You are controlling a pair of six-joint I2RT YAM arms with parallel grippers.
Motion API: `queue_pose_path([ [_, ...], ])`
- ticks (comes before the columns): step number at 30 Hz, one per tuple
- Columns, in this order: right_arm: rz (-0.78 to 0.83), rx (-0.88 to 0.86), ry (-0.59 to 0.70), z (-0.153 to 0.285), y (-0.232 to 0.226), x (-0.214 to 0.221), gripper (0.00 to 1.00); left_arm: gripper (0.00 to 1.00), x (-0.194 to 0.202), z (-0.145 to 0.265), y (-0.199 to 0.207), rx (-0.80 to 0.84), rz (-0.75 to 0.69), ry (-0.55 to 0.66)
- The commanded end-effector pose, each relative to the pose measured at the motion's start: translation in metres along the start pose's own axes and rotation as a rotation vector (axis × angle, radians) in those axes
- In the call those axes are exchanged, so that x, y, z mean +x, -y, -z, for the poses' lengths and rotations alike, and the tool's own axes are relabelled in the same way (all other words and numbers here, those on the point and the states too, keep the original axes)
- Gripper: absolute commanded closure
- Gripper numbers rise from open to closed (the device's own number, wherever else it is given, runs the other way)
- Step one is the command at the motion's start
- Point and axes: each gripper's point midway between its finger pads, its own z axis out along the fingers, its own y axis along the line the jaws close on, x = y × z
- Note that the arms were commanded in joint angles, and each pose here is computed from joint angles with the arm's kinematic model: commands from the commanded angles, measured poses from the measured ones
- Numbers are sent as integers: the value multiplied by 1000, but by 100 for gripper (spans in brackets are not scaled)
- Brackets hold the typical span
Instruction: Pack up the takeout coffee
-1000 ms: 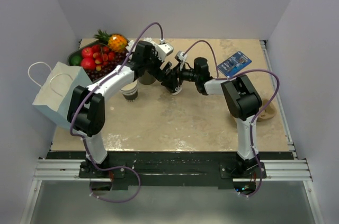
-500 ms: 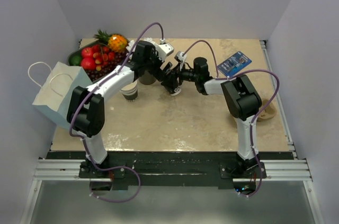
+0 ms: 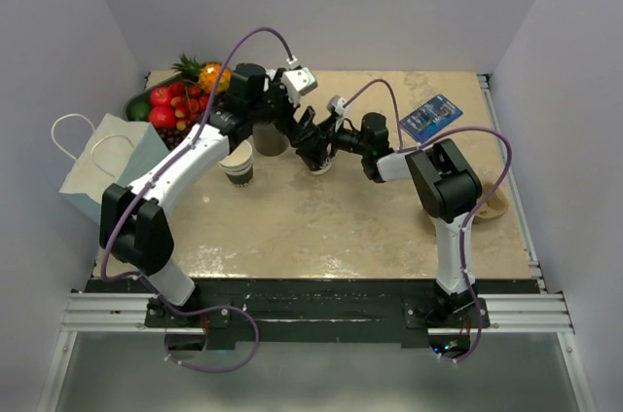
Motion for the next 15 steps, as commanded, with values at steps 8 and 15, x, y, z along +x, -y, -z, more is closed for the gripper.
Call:
queue_pose_path([
  [8, 138, -153, 87, 5, -33, -53, 27, 26, 27, 34, 29, 263, -126, -101],
  [15, 140, -193, 78, 10, -44, -45, 28, 47, 60, 36, 35, 360, -218, -204],
])
